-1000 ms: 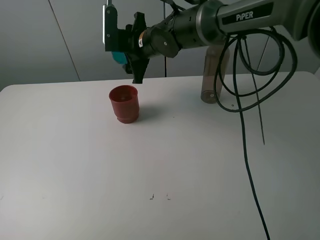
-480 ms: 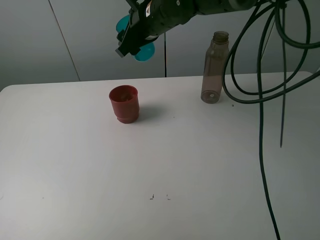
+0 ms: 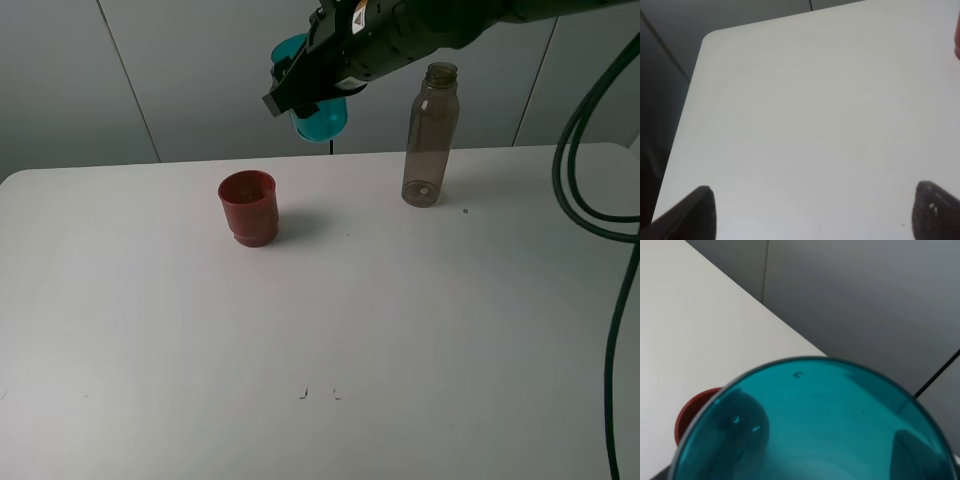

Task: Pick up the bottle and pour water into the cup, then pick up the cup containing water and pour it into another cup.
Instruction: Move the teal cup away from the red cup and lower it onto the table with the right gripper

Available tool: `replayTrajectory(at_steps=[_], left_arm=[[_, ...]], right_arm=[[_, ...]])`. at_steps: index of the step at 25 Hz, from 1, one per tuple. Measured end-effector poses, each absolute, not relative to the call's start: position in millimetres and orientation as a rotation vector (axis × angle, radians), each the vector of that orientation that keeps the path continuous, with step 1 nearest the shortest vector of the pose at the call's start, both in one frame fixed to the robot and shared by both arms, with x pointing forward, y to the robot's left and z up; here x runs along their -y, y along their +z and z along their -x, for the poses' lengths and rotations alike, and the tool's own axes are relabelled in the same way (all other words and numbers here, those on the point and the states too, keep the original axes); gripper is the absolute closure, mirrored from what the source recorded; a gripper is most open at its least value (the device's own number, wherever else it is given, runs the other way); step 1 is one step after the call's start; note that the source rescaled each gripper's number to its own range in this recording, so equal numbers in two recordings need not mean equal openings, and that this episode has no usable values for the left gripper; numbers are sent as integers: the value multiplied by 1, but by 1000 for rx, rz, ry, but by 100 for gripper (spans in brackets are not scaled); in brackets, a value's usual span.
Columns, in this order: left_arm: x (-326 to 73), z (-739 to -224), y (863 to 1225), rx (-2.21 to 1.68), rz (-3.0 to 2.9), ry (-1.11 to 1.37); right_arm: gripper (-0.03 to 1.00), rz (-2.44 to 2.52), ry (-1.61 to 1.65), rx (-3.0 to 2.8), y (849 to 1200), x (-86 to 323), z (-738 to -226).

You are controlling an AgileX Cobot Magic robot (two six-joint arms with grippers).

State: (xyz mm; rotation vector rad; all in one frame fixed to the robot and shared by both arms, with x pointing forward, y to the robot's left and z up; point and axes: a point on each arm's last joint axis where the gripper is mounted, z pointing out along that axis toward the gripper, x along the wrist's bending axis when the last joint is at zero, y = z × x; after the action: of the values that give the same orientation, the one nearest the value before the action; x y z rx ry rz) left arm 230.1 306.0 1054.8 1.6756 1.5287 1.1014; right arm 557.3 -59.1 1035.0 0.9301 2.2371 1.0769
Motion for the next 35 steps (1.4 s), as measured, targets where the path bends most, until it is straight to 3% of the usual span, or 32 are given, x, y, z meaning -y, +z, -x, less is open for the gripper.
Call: replayTrajectory(at_steps=[18, 35], left_arm=[[-306, -230, 1055, -1529, -1676, 1101], [-306, -230, 1055, -1529, -1676, 1101]], right_arm=[[84, -1382, 1026, -2035, 931, 160, -541], [84, -1443, 1127, -1854, 858, 172, -553]])
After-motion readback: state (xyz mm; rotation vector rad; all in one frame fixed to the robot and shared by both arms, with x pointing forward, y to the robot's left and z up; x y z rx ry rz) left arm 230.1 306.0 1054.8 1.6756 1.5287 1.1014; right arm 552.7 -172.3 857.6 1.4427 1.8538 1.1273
